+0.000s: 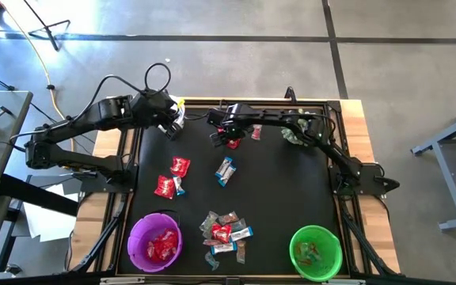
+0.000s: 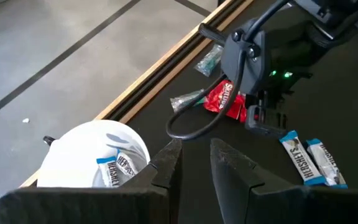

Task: Sort candy
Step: Put the red candy into the violet bucket

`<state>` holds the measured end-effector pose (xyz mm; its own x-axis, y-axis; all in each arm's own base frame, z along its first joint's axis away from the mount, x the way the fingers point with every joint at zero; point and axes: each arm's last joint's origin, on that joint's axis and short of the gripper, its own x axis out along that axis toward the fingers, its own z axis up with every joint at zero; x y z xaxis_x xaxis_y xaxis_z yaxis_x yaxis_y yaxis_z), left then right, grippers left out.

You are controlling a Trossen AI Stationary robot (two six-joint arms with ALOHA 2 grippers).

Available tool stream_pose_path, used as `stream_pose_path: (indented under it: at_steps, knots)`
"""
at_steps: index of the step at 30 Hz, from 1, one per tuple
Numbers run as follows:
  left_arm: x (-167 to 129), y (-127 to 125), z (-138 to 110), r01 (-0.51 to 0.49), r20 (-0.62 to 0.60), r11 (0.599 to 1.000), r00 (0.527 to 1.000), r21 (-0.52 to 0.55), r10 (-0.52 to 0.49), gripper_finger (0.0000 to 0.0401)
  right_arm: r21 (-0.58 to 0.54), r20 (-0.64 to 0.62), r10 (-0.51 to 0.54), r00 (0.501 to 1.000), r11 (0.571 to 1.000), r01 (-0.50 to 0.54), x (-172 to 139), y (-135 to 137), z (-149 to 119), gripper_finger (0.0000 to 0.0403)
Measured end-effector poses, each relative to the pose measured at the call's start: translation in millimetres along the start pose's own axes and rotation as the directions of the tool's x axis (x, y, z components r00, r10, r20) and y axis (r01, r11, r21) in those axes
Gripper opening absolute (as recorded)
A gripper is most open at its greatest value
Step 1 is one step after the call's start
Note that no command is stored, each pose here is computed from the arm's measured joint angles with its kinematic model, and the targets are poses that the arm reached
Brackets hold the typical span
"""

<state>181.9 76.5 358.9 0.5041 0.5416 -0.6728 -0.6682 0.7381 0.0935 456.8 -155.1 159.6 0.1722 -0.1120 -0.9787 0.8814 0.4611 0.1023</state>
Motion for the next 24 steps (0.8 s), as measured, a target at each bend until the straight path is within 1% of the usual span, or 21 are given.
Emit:
stream_pose_path:
  at_steps: [11, 14, 19, 24]
  knots:
    - [0.0, 0.0, 0.0, 0.000, 0.000, 1.000, 1.000, -0.002, 0.000, 0.0070, -0.019, -0.021, -0.020, 1.000, 1.000, 0.020, 14.8, -1.3, 0.6, 0.0161]
    - [0.0, 0.0, 0.0, 0.000, 0.000, 1.000, 1.000, -0.002, 0.000, 0.0070, -0.032, -0.027, -0.021, 0.999, 0.999, 0.020, 17.1, -1.4, 0.1, 0.0154]
    - [0.0, 0.0, 0.0, 0.000, 0.000, 1.000, 1.000, -0.002, 0.000, 0.0070, -0.033, -0.034, -0.017, 0.999, 0.999, 0.016, 18.3, -1.5, -0.1, 0.0113]
    - [0.0, -0.7, -0.1, 0.023, -0.005, 1.000, 1.000, -0.002, -0.023, 0.0070, -0.030, -0.058, 0.010, 0.998, 0.999, -0.012, 18.5, -1.5, -0.1, 0.0047]
